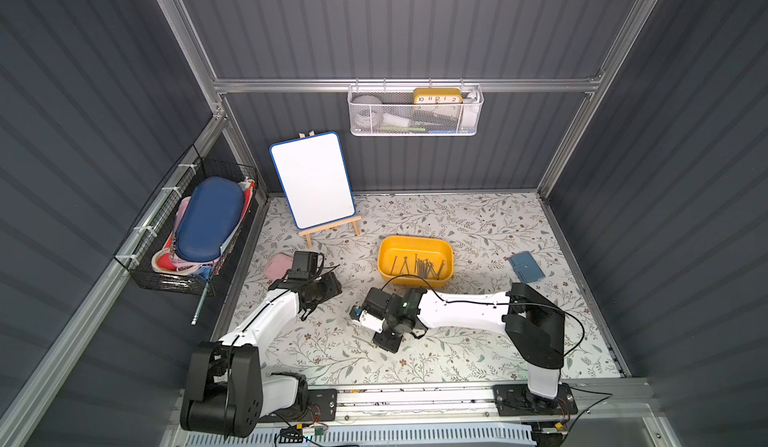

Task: Put the nails on the desktop into the storage box
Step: Pick up the nail from the center of the board.

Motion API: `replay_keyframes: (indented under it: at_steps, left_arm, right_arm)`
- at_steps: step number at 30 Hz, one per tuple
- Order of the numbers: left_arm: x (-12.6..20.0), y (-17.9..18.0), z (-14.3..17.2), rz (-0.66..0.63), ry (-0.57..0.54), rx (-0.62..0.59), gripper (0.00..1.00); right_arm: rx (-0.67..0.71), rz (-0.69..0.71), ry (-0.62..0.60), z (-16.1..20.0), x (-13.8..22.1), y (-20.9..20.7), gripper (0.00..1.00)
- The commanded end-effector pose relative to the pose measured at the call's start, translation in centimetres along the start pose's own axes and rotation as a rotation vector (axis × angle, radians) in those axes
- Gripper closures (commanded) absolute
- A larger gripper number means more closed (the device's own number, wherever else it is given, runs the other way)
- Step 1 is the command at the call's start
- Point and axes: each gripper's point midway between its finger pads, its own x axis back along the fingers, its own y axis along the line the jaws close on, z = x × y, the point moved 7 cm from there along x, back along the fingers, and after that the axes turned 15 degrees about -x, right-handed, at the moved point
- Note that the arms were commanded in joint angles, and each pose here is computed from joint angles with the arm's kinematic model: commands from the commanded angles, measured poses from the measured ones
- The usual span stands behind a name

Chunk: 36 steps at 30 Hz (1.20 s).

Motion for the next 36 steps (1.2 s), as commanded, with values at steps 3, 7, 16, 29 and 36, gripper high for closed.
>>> replay_keyframes:
  at_steps: [3, 7, 16, 29, 36]
  left_arm:
    - [-0.3, 0.1, 0.7, 0.005, 0.023, -0.017, 0.35]
    - [-0.3, 0.1, 0.7, 0.004, 0.023, -0.020, 0.35]
    - [-0.4, 0.1, 0.7, 0.003, 0.022, -0.021, 0.35]
    - [-0.5, 0.1, 0.7, 0.004, 0.028, -0.022, 0.36]
    - [-0.6, 0.2, 0.8, 0.003, 0.031, -0.023, 0.36]
  right_arm:
    - [0.041, 0.027, 0.036, -0.2, -1.1, 0.2, 0.64]
    - [0.044, 0.054, 0.048, -0.3, -2.0, -0.2, 0.66]
    - [0.054, 0.064, 0.085, -0.6, -3.5, -0.3, 0.72]
    - [-0.052, 0.143, 0.104, -1.3, -4.2, -2.5, 1.00]
    - [-0.340, 0.094, -0.162, -5.5, 5.1, -7.1, 1.00]
